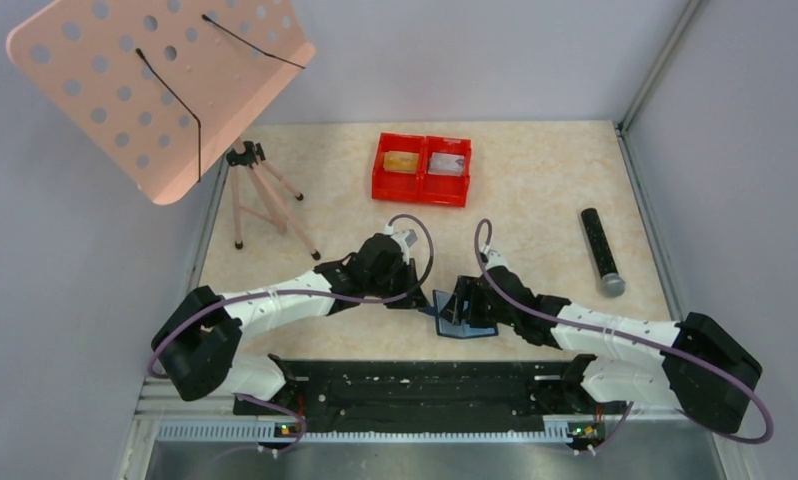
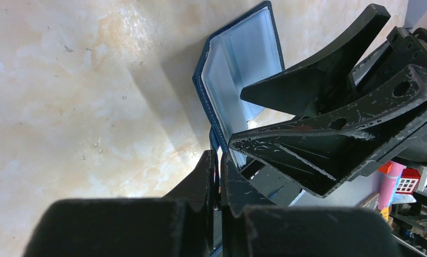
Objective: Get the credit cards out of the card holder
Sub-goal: Remove the credit card from the card holder.
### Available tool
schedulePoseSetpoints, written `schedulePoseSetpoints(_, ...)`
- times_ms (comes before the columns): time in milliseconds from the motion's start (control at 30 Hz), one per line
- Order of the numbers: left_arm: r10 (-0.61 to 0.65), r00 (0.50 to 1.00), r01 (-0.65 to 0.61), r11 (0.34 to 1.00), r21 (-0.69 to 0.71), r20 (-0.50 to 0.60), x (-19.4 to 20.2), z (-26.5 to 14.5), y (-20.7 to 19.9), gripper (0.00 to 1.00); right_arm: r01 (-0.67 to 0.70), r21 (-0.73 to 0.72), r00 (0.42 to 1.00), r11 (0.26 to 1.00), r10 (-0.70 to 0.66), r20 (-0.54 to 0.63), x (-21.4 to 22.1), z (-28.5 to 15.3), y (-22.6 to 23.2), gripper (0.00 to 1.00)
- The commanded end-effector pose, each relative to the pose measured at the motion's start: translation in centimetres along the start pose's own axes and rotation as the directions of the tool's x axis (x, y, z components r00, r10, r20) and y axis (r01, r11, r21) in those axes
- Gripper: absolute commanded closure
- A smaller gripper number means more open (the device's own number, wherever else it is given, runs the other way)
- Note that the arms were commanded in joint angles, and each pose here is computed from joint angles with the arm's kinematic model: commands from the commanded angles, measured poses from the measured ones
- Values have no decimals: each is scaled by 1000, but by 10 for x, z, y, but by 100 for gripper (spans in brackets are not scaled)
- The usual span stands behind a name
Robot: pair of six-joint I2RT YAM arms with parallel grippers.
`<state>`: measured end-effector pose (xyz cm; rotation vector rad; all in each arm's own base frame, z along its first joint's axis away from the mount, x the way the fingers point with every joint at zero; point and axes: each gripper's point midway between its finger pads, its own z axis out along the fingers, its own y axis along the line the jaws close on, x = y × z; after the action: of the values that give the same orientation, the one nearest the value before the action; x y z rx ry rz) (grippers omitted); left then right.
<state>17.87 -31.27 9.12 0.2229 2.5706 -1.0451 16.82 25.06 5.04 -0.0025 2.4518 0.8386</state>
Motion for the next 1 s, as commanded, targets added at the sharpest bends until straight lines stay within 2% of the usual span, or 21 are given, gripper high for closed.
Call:
schedulePoseSetpoints(0,18,999,-19,999,50,35,-8,-7,-16,100,8,-18,1000,1000,-8,20,-2,2,6,43)
schedulePoseSetpoints(200,18,999,-20,999,40,37,-7,-7,-13,100,-3,15,999,1000,3,45,-5,-1,-1,61)
schedulePoseSetpoints(300,22,999,-23,999,42,39,-7,-7,-13,100,-2,39,999,999,0,49,-5,-6,-7,61)
schedulePoseSetpoints(500,25,999,-28,998,52,44,-7,-8,-15,100,-3,28,998,1000,1,60,-7,-11,-6,50)
schedulePoseSetpoints(700,24,999,-26,998,49,41,-6,-8,-14,100,-3,11,998,1000,2,58,-7,-11,-2,54)
schedulePoseSetpoints(867,23,999,-25,999,48,42,-6,-8,-14,100,3,-33,999,999,-1,54,-9,-12,9,50)
schedulePoseSetpoints(967,24,999,-26,999,44,44,-7,-8,-13,100,5,-34,998,999,-3,59,-11,-14,10,54)
